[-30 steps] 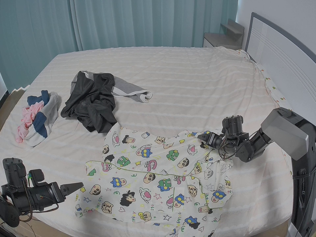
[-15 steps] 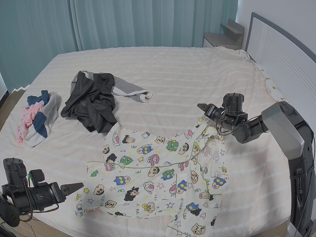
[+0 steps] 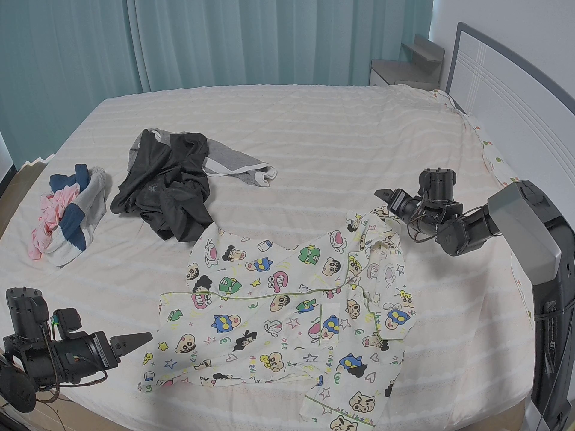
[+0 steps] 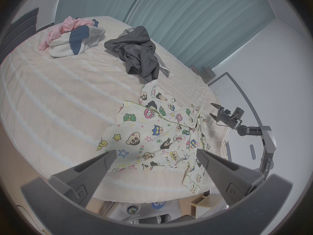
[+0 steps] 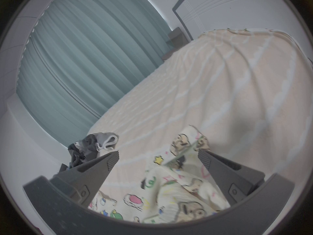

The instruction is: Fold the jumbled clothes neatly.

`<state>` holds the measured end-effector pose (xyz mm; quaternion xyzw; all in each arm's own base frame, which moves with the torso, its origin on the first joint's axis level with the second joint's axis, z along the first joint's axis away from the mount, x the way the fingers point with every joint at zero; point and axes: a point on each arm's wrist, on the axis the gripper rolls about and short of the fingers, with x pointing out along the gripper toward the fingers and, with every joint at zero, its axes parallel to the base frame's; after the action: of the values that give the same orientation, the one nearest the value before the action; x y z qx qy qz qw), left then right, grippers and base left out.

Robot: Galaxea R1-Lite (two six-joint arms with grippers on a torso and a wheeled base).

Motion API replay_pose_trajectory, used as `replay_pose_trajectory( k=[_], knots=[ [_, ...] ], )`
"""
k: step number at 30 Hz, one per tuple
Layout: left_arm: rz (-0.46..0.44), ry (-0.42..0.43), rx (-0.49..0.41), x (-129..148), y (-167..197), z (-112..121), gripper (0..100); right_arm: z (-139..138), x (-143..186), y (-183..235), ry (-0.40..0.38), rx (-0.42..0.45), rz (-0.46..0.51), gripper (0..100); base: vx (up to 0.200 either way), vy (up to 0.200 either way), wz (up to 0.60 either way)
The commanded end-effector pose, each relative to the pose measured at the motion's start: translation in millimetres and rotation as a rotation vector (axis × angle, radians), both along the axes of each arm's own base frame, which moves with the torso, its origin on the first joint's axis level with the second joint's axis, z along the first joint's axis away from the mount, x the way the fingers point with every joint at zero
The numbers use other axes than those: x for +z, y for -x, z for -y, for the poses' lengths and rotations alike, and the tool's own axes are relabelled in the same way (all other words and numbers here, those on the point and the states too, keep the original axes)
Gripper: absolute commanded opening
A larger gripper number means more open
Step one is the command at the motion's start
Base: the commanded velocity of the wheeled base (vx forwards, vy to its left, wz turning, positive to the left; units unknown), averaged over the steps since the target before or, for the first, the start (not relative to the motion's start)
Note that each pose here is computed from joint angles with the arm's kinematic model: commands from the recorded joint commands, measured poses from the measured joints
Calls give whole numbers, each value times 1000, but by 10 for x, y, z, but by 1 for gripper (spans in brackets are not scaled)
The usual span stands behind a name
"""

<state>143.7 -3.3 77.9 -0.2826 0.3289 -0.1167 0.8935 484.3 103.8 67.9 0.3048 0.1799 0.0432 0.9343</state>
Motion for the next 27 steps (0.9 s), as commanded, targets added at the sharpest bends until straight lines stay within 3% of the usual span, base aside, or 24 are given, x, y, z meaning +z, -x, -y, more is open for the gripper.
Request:
replay_pose_trajectory(
  k=[1, 6, 10, 14, 27],
  knots=[
    [-17, 1, -1, -30, 35, 3, 100, 192, -45, 181, 16, -22, -73, 100, 0, 0, 0],
    [-17, 1, 0, -30, 34, 1, 100, 458, -183, 359, 21, -48, -159, 100, 0, 0, 0],
    [-17, 1, -1, -30, 35, 3, 100, 633, -310, 625, 27, 52, -245, 100, 0, 0, 0],
    [-17, 0, 0, -30, 34, 3, 100, 742, -439, 746, 85, 134, -267, 100, 0, 0, 0],
    [-20, 1, -1, -34, 34, 3, 100, 504, -804, 741, 139, 298, -285, 100, 0, 0, 0]
  ],
)
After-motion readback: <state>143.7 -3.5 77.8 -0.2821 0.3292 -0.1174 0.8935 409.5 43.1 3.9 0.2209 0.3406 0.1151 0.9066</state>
